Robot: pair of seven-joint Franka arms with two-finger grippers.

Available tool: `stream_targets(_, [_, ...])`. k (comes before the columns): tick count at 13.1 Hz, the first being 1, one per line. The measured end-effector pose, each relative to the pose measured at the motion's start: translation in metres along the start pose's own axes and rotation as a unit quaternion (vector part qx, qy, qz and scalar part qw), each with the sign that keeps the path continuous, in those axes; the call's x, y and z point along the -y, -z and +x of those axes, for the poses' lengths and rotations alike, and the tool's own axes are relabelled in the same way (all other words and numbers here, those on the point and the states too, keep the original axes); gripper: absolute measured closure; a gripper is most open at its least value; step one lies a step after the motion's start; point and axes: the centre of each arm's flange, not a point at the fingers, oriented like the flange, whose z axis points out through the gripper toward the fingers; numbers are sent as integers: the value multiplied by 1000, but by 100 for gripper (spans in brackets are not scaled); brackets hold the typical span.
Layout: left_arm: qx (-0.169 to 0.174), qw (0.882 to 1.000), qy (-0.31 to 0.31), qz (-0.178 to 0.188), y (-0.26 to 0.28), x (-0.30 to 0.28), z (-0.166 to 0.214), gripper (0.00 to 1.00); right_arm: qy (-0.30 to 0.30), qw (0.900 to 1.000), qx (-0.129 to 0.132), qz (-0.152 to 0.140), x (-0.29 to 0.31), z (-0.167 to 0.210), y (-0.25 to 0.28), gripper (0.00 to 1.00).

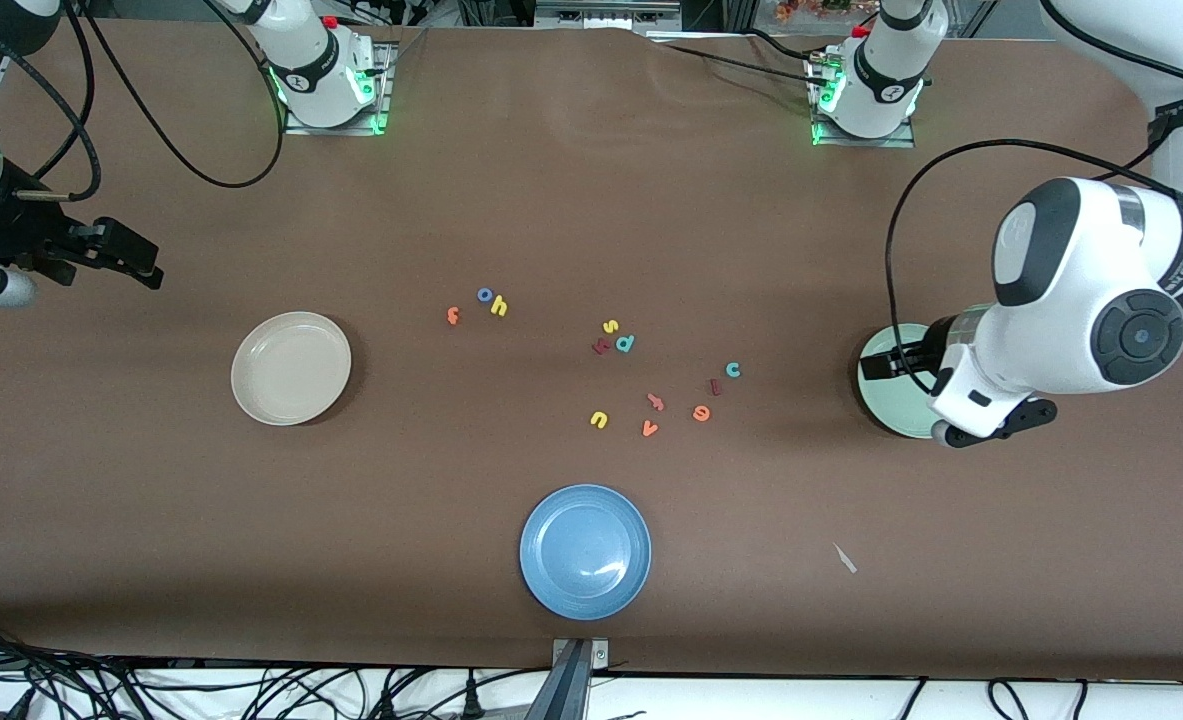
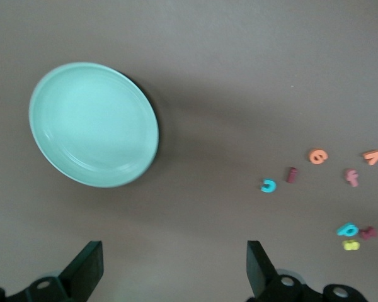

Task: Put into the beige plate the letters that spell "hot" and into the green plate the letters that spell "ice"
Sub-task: 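Reach the left gripper to the cyan c while the right gripper reaches letters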

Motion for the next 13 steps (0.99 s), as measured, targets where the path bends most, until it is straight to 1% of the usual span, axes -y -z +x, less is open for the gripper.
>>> stream_targets(4, [6, 998, 65, 2, -21, -27, -13, 2, 0, 1000, 2, -4, -1, 0, 0, 0])
stream_targets(5, [12, 997, 76, -3, -31, -35, -16, 3, -1, 1000, 2, -5, -2, -1, 0, 0])
stream_targets(6, [18, 996, 81, -13, -42, -43, -19, 7, -5, 1000, 2, -5, -8, 0, 0, 0])
stream_targets(8, [21, 995, 96, -31, -57, -50, -20, 7, -20, 1000, 0, -7, -25, 0, 3, 0])
stream_targets(11, [1, 991, 122, -51, -86, -57, -17, 7, -28, 1000, 0, -8, -34, -2, 8, 0])
stream_targets(13, [-17, 988, 137, -66, -113, -66, -21, 7, -19, 1000, 20, -8, -23, -7, 5, 0])
